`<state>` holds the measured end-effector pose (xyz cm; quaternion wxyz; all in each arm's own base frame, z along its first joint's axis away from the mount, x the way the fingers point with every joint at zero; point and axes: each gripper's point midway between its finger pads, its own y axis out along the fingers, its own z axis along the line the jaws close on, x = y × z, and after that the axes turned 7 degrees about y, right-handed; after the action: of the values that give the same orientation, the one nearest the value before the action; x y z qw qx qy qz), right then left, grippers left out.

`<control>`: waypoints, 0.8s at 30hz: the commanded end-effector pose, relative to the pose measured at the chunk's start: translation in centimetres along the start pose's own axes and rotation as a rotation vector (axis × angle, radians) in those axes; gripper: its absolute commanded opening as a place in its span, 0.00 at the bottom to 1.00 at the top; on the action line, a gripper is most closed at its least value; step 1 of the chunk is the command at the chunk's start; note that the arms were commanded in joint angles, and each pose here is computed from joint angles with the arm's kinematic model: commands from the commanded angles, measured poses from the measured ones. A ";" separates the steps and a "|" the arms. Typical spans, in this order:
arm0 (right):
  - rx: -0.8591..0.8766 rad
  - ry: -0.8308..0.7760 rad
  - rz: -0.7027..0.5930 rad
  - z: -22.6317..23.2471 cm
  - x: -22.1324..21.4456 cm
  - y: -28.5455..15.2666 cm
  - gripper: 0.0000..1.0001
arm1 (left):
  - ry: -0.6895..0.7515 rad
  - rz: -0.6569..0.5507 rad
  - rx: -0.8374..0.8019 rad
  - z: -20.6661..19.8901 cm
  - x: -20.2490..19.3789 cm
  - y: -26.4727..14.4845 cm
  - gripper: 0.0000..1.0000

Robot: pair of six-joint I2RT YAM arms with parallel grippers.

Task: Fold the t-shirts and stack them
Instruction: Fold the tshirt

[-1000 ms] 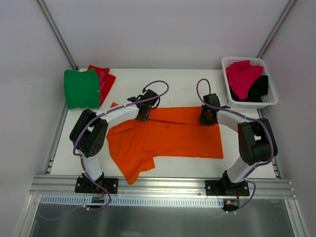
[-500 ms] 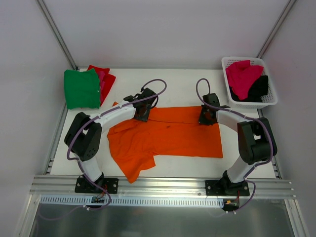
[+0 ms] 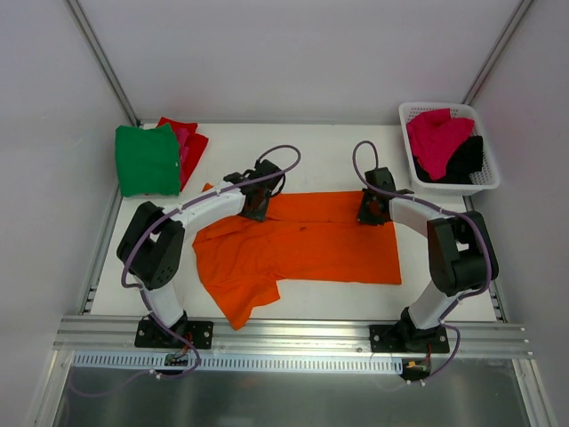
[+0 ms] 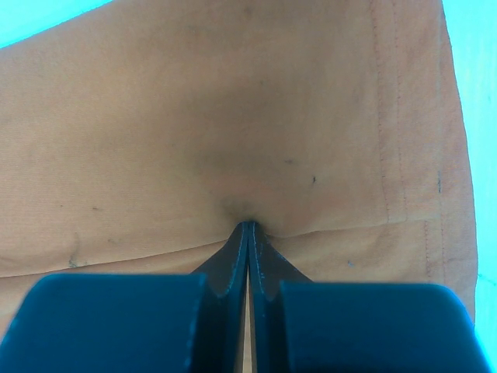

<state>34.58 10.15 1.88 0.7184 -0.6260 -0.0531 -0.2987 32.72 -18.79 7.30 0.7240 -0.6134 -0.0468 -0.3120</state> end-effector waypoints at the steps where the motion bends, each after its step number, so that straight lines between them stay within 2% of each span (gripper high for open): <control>1: -0.029 -0.012 -0.006 -0.2 0.4 0.3 0.01 | 0.012 0.025 -0.048 -1.2 -0.7 -0.4 0.31; 11: -0.035 -0.012 -0.007 -0.3 0.3 0.3 0.01 | 0.029 0.131 -0.024 -1.2 -4.4 1.4 0.31; 17: -0.043 -0.014 -0.012 -0.5 0.4 0.1 0.01 | 0.036 0.157 0.015 -0.9 -4.8 2.4 0.29; 24: -0.042 -0.012 -0.015 -0.5 0.5 0.1 0.00 | 0.031 0.128 0.045 -0.3 -3.9 2.0 0.27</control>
<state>34.68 10.02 1.91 0.7148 -0.6288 -0.0544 -0.3012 29.97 -17.57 2.51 0.7488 -0.6061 0.0155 -0.2678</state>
